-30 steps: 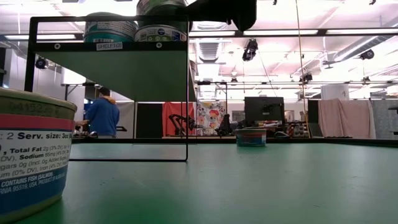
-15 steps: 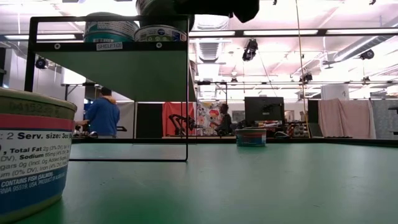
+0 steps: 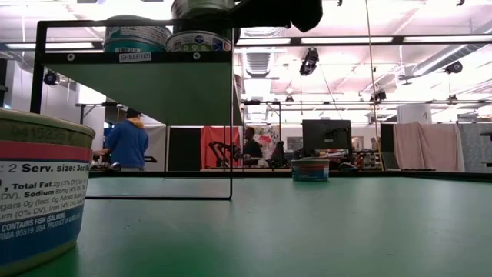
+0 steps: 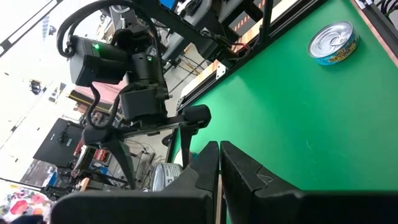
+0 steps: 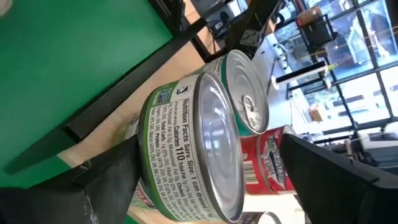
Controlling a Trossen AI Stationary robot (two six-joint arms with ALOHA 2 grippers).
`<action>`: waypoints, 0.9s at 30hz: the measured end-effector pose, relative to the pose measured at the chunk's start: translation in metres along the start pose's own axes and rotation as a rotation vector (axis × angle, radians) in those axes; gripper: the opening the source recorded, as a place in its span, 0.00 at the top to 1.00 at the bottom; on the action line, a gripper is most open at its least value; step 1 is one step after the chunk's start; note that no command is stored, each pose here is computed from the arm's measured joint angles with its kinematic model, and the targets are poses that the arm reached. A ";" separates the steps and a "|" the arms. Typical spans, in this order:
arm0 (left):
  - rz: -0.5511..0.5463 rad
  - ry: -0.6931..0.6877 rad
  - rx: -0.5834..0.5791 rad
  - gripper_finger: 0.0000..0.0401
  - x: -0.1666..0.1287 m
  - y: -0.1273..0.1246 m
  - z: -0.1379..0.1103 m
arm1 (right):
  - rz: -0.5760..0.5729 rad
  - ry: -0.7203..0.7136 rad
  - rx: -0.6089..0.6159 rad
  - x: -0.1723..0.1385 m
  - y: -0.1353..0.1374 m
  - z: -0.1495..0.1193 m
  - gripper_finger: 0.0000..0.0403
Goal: Stack canned seafood by type on shelf
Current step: Stack the green and white tuna can on top of the green and white tuna can on the shelf
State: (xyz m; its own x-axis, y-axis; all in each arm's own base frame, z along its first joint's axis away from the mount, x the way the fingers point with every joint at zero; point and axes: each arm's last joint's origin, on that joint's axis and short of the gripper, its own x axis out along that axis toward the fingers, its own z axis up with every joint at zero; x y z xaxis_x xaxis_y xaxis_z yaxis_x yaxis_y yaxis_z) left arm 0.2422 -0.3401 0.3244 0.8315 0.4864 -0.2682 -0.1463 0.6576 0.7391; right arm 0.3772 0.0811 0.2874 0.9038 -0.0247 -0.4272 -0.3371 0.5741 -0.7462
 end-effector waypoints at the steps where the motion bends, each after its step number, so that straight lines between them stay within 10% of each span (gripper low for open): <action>1: 0.000 0.000 0.000 1.00 0.000 0.000 0.000 | 0.003 -0.004 0.005 0.000 0.000 0.000 0.10; 27: 0.000 0.000 -0.008 1.00 0.000 0.000 0.000 | 0.022 -0.014 0.137 0.002 -0.005 -0.006 0.10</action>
State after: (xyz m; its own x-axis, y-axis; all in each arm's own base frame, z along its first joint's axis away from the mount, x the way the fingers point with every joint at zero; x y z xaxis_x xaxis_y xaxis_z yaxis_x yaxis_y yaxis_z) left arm 0.2422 -0.3401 0.3243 0.8314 0.4866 -0.2682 -0.1505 0.6620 0.7343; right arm 0.3790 0.0731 0.2868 0.9006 0.0000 -0.4347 -0.3183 0.6811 -0.6594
